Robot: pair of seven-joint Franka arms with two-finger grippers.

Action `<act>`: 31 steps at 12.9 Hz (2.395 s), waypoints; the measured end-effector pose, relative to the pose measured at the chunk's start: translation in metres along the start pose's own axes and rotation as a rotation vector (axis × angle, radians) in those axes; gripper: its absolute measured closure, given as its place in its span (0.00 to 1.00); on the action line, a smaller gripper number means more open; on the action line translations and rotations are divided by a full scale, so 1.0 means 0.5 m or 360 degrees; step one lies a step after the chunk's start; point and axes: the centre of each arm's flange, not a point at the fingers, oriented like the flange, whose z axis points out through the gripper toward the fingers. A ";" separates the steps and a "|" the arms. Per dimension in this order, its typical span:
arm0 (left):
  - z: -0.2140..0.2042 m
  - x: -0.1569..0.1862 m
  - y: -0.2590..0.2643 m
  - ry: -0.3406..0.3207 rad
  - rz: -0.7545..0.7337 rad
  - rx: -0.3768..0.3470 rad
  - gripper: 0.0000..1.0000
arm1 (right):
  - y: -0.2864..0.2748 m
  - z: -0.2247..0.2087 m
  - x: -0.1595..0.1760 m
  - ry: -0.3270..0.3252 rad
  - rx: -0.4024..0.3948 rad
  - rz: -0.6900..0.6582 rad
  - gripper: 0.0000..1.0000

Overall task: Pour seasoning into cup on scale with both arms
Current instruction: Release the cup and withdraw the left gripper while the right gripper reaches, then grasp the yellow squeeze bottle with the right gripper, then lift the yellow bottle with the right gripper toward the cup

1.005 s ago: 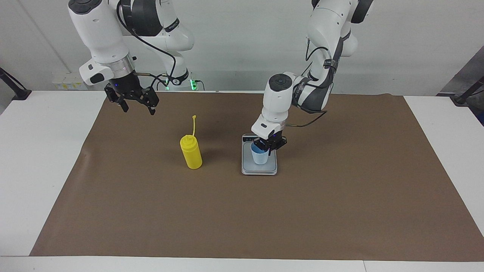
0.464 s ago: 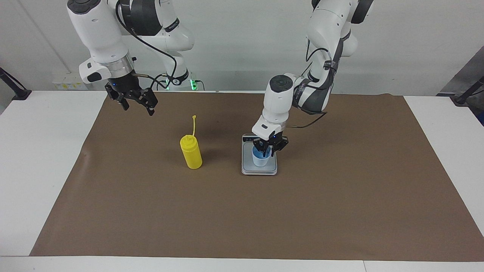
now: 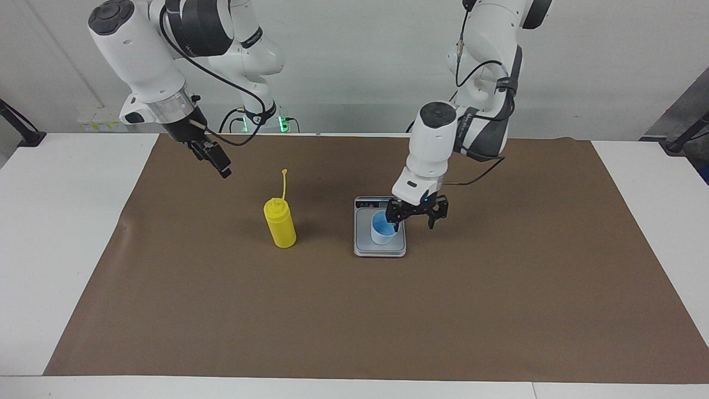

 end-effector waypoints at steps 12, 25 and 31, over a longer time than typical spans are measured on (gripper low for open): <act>-0.260 0.042 -0.415 -0.0170 0.0327 0.0047 0.00 | -0.036 0.354 0.175 -0.0484 -0.0007 0.0717 0.00; -0.374 0.038 -0.448 -0.0231 0.0306 -0.0065 0.00 | -0.043 0.511 0.088 -0.0923 0.0056 0.0826 0.09; -0.376 0.032 -0.463 -0.0262 0.0279 -0.0085 0.00 | -0.117 0.421 0.060 -0.0691 0.0278 0.1029 0.36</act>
